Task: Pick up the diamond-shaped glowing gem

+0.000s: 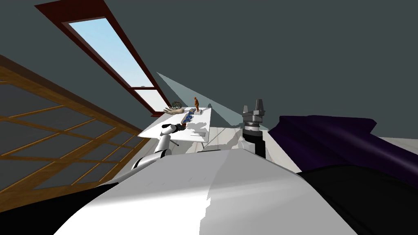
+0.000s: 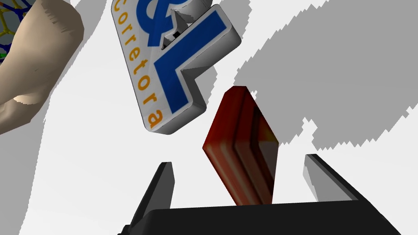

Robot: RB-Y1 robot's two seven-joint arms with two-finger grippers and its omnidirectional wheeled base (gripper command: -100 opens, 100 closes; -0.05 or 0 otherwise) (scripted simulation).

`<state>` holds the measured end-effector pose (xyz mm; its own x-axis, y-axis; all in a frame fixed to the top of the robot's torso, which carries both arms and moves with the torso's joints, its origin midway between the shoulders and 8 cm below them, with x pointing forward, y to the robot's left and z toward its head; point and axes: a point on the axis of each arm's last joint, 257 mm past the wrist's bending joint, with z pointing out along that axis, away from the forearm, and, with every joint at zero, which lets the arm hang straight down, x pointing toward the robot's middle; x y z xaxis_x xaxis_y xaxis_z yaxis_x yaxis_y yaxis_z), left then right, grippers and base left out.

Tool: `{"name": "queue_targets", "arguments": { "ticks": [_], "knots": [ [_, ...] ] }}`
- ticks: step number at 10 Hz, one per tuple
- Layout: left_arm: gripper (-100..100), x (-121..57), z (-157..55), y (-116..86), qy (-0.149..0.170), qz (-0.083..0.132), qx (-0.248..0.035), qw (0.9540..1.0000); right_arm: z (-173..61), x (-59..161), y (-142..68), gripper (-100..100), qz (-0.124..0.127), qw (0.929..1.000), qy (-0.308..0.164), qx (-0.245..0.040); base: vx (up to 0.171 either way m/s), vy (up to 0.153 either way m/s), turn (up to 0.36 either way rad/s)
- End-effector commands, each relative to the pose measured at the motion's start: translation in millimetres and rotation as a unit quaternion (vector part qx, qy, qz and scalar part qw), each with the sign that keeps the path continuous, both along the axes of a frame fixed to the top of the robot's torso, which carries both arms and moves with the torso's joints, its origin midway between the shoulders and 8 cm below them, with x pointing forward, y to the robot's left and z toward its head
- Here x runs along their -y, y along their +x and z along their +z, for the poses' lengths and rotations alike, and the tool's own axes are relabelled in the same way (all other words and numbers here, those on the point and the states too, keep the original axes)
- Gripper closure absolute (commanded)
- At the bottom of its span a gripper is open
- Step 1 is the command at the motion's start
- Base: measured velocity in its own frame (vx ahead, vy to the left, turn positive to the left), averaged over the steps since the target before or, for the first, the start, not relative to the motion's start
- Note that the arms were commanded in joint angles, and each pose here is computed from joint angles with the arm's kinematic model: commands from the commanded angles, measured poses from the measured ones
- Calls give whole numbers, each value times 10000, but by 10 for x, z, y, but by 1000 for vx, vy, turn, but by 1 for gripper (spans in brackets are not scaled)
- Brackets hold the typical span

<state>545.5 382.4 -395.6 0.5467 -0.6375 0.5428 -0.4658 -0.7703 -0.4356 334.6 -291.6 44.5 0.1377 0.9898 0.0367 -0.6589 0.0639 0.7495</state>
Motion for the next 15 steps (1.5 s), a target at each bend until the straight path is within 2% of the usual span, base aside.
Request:
{"name": "queue_targets", "arguments": {
  "ticks": [1,5,7,8,12,13,14,15],
  "knots": [
    [-100,39,-13,13,-13,-94,10,10000,0,0,0,0,0,10000,0,0,39,-27,95],
    [-100,116,-40,35,-28,-274,35,9996,0,0,0,0,0,10000,0,0,36,-36,90],
    [-100,109,-38,33,-17,-270,34,9996,0,0,0,0,0,10000,0,0,22,-27,29],
    [100,112,-38,34,-10,-280,34,9996,0,0,0,0,0,10000,0,0,0,0,0],
    [100,116,-41,32,-19,-278,31,9996,0,0,0,0,0,10000,0,0,0,0,0],
    [0,115,-40,33,-17,-279,32,9996,0,0,0,0,0,10000,0,0,0,0,0],
    [100,76,-27,24,-1,-203,22,9998,0,0,0,0,0,10000,0,0,-27,29,-129],
    [100,39,-13,13,61,-170,12,9998,0,0,0,0,1,10000,0,1,-48,71,-195]
  ]
}}
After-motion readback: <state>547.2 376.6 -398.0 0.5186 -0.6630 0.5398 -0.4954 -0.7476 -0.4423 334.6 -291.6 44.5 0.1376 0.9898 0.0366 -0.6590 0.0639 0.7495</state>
